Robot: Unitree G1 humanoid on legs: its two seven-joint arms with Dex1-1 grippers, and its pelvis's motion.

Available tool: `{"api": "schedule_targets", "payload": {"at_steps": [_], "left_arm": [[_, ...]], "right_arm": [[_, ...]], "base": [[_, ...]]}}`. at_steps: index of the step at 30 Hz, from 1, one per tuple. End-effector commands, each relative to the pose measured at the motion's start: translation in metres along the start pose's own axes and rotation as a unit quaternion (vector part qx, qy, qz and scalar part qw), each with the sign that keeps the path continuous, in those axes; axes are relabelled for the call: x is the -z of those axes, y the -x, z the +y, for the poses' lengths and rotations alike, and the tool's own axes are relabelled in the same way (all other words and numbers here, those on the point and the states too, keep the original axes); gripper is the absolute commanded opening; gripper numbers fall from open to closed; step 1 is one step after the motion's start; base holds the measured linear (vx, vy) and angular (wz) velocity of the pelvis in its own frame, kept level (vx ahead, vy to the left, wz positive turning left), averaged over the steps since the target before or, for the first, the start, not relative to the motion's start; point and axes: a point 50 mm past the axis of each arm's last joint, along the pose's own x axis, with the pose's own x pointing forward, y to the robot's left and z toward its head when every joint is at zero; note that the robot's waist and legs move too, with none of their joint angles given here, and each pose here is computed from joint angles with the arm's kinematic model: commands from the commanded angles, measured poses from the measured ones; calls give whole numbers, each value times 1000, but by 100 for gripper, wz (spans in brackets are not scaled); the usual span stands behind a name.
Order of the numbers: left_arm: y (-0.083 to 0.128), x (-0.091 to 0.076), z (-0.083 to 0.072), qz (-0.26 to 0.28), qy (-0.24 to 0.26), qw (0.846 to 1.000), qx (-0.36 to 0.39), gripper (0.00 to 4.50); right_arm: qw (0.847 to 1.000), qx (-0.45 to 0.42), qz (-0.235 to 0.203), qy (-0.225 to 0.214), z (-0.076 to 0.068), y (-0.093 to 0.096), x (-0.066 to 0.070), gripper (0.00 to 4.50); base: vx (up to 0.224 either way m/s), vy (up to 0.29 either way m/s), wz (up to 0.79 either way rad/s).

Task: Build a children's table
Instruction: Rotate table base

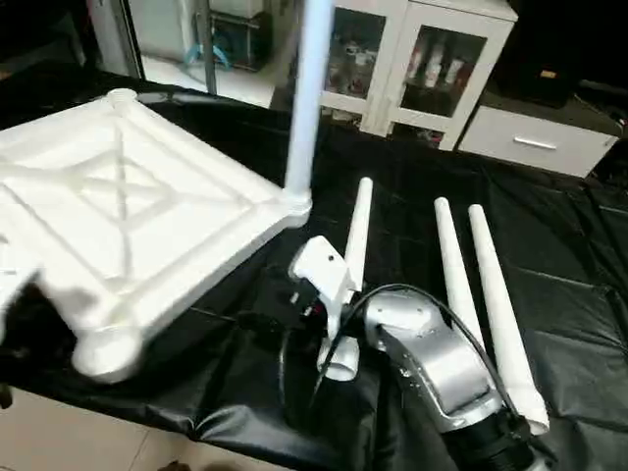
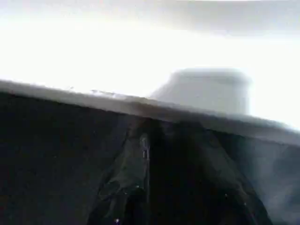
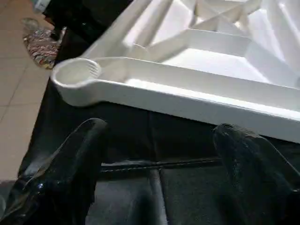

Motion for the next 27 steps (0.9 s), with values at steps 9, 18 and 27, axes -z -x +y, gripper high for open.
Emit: {"api": "schedule_targets", "payload": {"at_steps": [9, 18, 27], "left_arm": [[-7, -33, -36, -53, -31, 995, 74, 123], [-22, -67, -93, -113, -61, 978, 164, 123], [-22, -87, -121, -158, -64, 967, 190, 123]], "right_arm": [[995, 95, 14, 8, -19, 5, 3, 389], [982, 189, 13, 7, -42, 14, 2, 389], [953, 301, 35, -25, -55, 28, 1, 389]], "base": [[0, 0, 0], [0, 0, 0], [0, 0, 0]]}}
